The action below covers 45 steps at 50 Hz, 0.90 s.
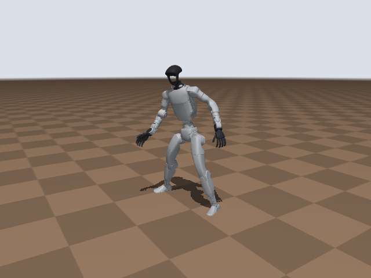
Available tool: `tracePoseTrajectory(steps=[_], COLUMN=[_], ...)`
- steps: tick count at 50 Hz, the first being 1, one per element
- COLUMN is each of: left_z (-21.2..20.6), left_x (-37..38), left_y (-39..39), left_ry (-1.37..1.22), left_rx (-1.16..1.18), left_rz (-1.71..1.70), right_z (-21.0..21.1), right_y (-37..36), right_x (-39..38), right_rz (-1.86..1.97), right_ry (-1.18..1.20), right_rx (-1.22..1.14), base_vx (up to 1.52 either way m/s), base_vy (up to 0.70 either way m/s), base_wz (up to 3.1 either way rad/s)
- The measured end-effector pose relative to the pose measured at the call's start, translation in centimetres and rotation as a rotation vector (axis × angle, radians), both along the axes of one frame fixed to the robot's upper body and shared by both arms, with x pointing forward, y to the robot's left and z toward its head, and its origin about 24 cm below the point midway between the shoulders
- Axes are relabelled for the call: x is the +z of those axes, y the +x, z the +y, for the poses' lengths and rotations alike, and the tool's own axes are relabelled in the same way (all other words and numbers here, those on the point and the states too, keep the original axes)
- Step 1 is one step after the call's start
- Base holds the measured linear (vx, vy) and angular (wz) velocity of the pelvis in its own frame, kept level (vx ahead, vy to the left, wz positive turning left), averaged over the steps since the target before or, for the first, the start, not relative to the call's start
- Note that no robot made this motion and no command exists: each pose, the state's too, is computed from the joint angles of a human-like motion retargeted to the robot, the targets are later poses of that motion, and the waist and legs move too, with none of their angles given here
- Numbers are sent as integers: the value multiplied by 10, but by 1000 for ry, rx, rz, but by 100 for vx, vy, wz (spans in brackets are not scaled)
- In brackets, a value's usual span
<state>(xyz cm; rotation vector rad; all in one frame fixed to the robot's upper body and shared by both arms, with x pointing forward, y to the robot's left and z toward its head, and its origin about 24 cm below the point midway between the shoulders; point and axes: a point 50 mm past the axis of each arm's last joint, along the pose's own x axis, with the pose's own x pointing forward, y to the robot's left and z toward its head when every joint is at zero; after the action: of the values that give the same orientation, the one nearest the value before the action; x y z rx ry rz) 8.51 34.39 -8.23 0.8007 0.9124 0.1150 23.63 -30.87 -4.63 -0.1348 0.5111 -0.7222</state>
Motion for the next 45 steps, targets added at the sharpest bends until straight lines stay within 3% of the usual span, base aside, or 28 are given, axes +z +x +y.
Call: tracePoseTrajectory(steps=[7, 12, 18, 22, 31, 36, 41, 45], left_z=[-4, -4, -11, -7, -18, -38, -68, -82], left_x=[-30, -39, -47, -38, 43, 74, 68, 53], left_y=[-52, -101, -98, -51, 95, 130, 137, 120], left_ry=[-87, -132, -205, -174, 4, -32, -97, -194], left_rx=[234, 376, 227, 40, -292, -311, -349, -296], left_rz=[207, 347, 516, 406, -206, -445, -488, -452], right_z=[36, 63, 74, 63, 24, -14, -68, -85], right_y=[-23, -10, 29, 40, 11, -46, -136, -198], right_x=[-43, -46, -19, -2, 0, -18, -32, -42], right_rz=[100, 113, 39, -73, -203, -232, -33, 257], right_ry=[249, 267, 223, 195, 265, 361, 208, 138], right_rx=[-58, 115, 392, 283, 117, -139, -502, -732], base_vx=[-4, -13, -14, -6, 6, 24, 30, 30], base_vy=[64, 45, 38, 38, 39, 45, 49, 31], base_wz=[-113, -127, -8, 91, 147, 244, 161, 1])
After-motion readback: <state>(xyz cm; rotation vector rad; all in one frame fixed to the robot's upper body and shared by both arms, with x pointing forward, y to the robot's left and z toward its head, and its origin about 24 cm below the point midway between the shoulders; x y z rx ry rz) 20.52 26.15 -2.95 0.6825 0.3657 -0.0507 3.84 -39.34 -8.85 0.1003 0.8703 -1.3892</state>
